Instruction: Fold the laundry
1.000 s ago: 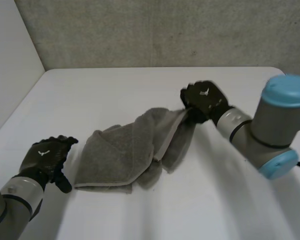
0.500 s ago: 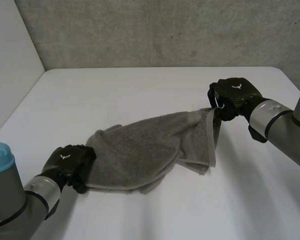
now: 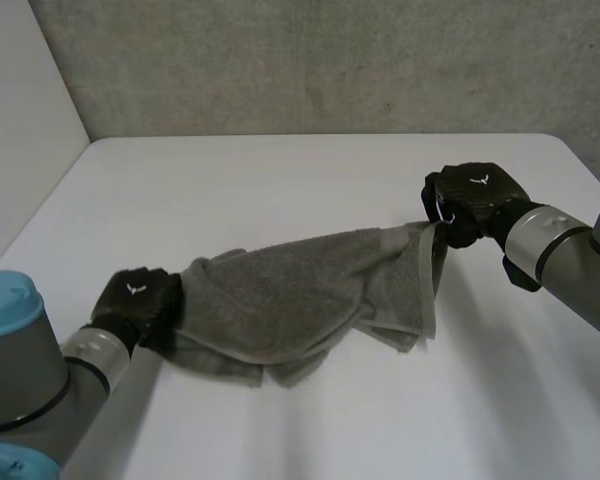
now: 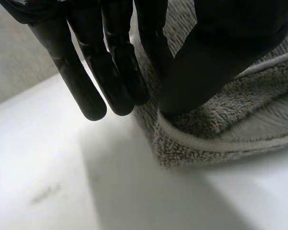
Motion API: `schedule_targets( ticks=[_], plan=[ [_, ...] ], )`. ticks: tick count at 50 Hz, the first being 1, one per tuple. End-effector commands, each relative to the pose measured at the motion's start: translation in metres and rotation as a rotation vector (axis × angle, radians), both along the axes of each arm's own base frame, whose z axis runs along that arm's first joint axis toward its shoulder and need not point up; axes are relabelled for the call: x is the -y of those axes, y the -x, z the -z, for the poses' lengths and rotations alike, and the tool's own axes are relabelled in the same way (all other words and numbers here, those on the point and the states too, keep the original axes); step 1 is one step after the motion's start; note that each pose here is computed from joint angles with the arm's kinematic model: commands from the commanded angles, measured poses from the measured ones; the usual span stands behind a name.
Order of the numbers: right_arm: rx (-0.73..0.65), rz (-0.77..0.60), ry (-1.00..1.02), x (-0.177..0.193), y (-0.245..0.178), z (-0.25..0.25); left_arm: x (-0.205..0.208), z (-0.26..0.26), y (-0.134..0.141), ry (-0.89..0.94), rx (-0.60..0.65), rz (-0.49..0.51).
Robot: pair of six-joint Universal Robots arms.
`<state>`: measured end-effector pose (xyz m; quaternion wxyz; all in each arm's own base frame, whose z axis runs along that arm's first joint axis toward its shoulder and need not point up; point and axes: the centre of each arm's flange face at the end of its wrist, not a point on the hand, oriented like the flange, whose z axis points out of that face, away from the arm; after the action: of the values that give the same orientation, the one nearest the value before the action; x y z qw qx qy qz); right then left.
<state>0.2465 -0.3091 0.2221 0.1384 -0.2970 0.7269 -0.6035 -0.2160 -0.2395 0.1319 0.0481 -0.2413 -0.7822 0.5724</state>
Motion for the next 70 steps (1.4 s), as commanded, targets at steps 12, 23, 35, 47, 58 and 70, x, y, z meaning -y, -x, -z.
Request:
schedule_targets(
  ticks=[12,23,35,47,58,70],
  plan=[
    [-0.283,0.073,0.157,-0.006,0.057,-0.097,0.001,-0.173,-0.004,0.483,-0.137,-0.012],
    [-0.411,-0.007,-0.022,-0.017,0.058,-0.058,-0.013,-0.133,-0.001,0.211,-0.08,0.08],
    [-0.393,-0.031,0.051,0.028,0.03,-0.036,0.059,-0.088,0.036,0.199,0.096,0.16],
    [-0.272,0.038,0.135,0.025,0.007,-0.048,0.042,-0.127,0.067,0.283,0.071,0.236],
    [-0.27,0.054,0.115,0.033,0.009,-0.016,0.008,-0.074,0.02,0.143,0.118,0.161],
    [-0.288,0.048,0.049,0.037,0.011,0.01,0.018,-0.034,-0.041,0.077,0.139,-0.05]
  ],
)
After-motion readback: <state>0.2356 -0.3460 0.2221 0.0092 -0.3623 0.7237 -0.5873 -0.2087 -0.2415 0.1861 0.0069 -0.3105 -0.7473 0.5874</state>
